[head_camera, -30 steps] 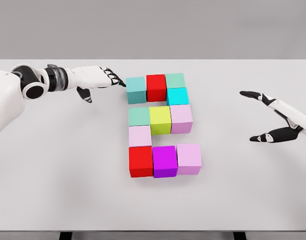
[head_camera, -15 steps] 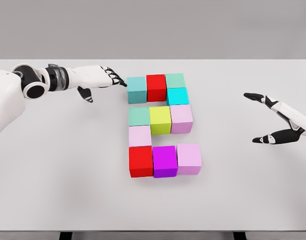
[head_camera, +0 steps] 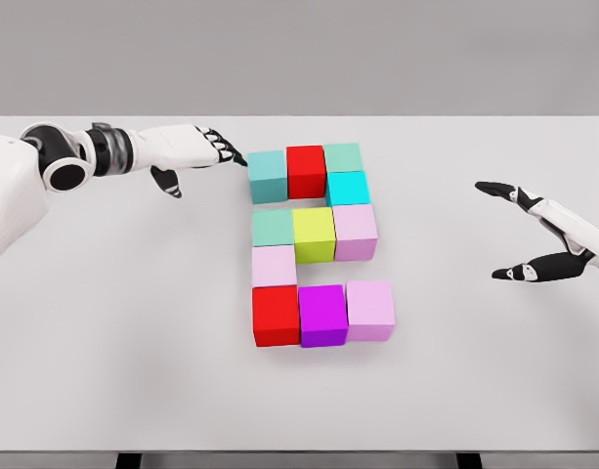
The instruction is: Assemble the squares on the desktop into the number 2
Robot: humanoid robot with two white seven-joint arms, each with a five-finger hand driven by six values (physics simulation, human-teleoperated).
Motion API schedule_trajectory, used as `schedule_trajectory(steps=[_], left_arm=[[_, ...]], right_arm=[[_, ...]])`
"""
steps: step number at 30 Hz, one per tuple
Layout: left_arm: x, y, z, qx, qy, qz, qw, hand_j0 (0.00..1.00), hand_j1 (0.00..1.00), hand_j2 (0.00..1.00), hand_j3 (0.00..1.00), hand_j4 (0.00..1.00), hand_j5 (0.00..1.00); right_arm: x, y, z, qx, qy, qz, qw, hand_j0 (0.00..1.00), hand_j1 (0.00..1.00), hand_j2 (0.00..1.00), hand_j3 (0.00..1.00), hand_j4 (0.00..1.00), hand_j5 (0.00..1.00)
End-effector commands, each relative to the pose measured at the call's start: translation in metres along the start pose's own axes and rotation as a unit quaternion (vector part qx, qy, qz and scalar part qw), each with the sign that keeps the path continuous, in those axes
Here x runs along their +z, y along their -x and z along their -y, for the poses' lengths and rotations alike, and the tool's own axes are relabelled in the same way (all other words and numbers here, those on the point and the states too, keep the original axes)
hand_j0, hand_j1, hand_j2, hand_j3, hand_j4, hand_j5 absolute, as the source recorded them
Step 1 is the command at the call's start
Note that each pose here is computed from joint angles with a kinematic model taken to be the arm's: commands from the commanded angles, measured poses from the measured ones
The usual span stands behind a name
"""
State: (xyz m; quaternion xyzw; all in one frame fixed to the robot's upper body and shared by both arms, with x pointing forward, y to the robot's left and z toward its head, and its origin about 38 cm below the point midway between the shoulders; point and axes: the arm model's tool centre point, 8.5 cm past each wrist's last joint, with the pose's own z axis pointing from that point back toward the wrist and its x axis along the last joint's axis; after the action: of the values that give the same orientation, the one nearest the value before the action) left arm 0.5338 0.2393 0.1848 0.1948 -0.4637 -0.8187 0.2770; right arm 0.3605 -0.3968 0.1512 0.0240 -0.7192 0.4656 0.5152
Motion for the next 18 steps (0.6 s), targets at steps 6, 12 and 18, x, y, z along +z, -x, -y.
schedule_trajectory(steps=[6,12,18], left_arm=[[0.112,0.072,0.026,0.08,-0.026,-0.089,0.9925,1.0,1.0,1.0,1.0,1.0,1.0],[0.137,0.085,0.033,0.081,-0.017,-0.114,0.99,1.0,1.0,1.0,1.0,1.0,1.0],[0.138,0.085,0.033,0.081,-0.017,-0.114,0.99,1.0,1.0,1.0,1.0,1.0,1.0]], right_arm=[[0.001,0.0,0.001,-0.003,0.003,0.0,1.0,1.0,1.0,1.0,1.0,1.0,1.0],[0.001,0.0,0.001,-0.003,0.003,0.0,1.0,1.0,1.0,1.0,1.0,1.0,1.0],[0.001,0.0,0.001,-0.003,0.003,0.0,1.0,1.0,1.0,1.0,1.0,1.0,1.0]])
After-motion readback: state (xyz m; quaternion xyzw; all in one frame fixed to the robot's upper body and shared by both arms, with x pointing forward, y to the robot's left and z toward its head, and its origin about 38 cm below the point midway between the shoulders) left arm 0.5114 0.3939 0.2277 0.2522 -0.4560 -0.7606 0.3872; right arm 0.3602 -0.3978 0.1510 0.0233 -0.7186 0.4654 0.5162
